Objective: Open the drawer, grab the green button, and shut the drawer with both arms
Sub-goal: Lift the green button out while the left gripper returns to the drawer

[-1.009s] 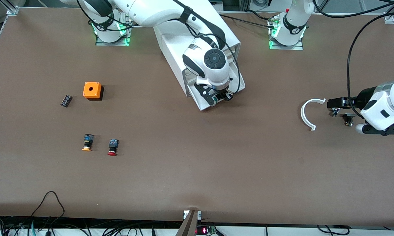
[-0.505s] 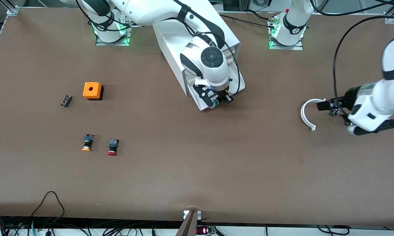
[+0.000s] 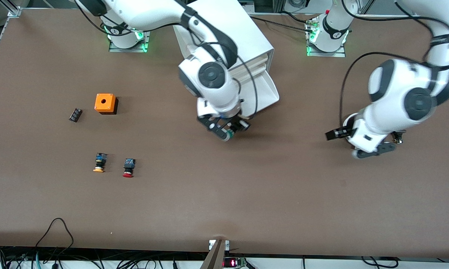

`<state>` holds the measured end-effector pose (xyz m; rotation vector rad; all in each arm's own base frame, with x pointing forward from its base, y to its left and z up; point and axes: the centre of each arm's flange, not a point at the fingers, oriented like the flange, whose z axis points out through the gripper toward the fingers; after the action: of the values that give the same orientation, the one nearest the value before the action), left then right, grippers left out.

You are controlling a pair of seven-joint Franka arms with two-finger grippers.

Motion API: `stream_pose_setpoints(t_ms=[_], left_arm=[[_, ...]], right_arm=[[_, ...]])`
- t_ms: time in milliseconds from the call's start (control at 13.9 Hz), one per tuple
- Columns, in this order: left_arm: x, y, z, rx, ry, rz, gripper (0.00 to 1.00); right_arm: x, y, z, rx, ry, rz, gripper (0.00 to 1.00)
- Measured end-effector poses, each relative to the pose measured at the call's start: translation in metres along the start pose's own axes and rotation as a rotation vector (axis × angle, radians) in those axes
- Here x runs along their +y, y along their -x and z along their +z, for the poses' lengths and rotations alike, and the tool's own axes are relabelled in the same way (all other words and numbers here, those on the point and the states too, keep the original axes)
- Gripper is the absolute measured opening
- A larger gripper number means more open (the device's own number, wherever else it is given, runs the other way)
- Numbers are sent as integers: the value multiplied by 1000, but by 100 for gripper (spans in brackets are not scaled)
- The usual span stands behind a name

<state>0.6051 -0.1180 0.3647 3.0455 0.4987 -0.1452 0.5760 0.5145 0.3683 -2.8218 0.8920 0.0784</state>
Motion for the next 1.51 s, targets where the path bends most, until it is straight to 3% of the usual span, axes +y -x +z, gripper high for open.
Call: stream_pose_setpoints(t_ms=[432, 865, 1153, 1514], left_arm=[[88, 65, 76, 3, 62, -183, 96], [150, 126, 137, 27, -44, -135, 97], [177, 162, 159, 6, -68, -186, 97], [201, 200, 165, -18, -74, -134, 98]], right_arm=[[49, -118, -29, -13, 63, -324, 41], [108, -220, -38, -37, 84, -531, 41], [142, -256, -18, -75, 113, -574, 41], [164, -272, 28, -86, 166, -585, 41]])
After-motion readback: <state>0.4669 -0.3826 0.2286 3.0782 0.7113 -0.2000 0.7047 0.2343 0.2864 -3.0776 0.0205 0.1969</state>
